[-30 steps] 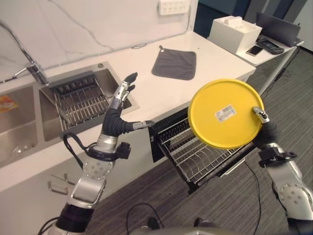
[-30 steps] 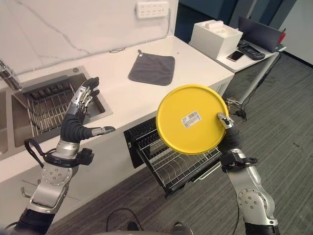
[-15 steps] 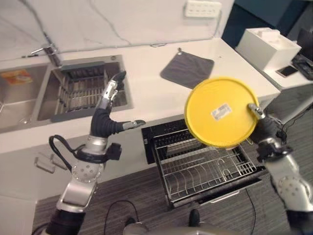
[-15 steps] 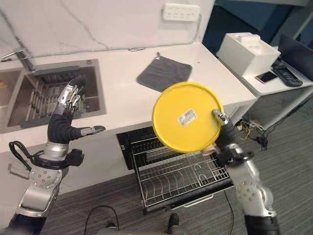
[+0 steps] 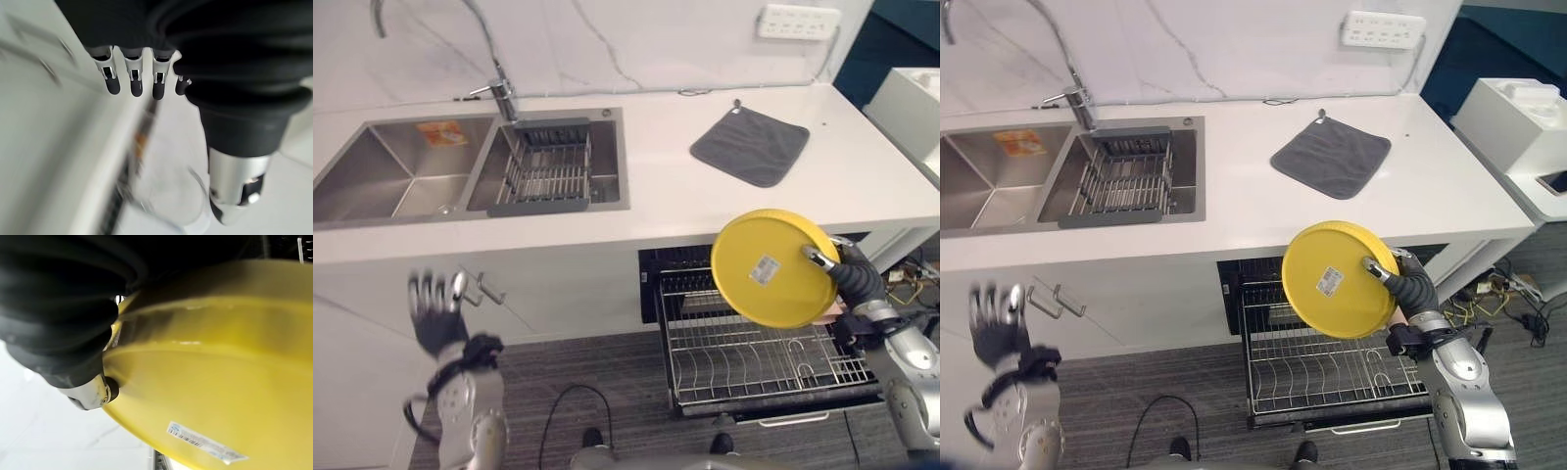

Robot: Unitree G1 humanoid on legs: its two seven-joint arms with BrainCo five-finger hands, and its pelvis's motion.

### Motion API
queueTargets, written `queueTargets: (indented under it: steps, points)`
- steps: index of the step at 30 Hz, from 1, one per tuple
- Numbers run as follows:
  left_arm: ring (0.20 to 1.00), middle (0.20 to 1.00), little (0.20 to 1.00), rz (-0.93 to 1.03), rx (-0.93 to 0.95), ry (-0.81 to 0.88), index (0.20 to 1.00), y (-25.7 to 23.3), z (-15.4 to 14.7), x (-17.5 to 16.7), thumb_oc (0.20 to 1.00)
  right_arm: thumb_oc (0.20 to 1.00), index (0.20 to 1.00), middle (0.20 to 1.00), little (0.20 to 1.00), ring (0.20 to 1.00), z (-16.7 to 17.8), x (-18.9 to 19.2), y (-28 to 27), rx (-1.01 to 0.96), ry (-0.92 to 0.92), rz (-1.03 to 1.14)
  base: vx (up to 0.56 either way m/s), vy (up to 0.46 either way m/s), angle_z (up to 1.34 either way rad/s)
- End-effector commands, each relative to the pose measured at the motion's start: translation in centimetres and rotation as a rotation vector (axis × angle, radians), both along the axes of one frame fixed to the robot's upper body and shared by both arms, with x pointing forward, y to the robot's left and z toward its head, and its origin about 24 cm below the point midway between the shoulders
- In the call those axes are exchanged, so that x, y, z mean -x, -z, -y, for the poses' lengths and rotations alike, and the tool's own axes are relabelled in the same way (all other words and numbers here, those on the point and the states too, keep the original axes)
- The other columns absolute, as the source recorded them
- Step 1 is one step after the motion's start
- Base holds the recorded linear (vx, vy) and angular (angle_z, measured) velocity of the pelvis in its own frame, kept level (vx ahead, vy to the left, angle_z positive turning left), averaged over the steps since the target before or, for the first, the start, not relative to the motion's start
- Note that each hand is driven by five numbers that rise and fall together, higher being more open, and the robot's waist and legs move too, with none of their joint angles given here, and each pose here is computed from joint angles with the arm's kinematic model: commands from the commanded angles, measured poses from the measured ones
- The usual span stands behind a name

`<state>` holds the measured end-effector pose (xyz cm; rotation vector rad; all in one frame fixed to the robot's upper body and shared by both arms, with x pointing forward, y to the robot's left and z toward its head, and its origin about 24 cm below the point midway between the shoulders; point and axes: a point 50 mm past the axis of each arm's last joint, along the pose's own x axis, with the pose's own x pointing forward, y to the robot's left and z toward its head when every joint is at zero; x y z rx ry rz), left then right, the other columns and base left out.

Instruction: Place the dishes in the dishwasher.

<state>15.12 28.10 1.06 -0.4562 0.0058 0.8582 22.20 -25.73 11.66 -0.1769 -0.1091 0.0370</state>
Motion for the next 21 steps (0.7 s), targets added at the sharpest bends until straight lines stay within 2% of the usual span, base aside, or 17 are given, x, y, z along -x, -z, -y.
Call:
queueTargets:
  steps: [1,7,15,16,21]
  points:
    - [1.0,1.0,1.0,0.038,-0.066,0.024,1.0,-2.1,-0.6,-1.0,1.0,0.2,0.2,0.2,0.2,0.2,0.8,0.8,-7.1,0.303,0.085,0.444,-0.04,-0.012,0.41]
    - [1.0,1.0,1.0,-0.303,0.121,-0.119,1.0,6.3,-1.9,3.6,1.0,0.2,0.2,0.2,0.2,0.2,0.6,0.8,-7.6,0.726,0.068,0.494,-0.01,-0.002,0.05]
    - [1.0,1.0,1.0,-0.531,0.188,-0.145,1.0,10.7,-2.3,7.3,1.0,0.2,0.2,0.2,0.2,0.2,0.2,-0.9,-7.4,0.951,-0.064,0.442,0.01,0.0,-0.07]
    - [1.0,1.0,1.0,-0.565,0.278,-0.192,1.0,11.8,-2.3,8.5,1.0,0.2,0.2,0.2,0.2,0.2,-0.1,-1.5,-7.0,1.006,-0.118,0.413,0.03,-0.007,-0.13]
    - [1.0,1.0,1.0,-0.554,0.284,-0.218,1.0,12.0,-2.9,8.9,1.0,0.2,0.2,0.2,0.2,0.2,-1.4,-1.5,-6.7,1.073,-0.248,0.407,0.01,-0.001,-0.03]
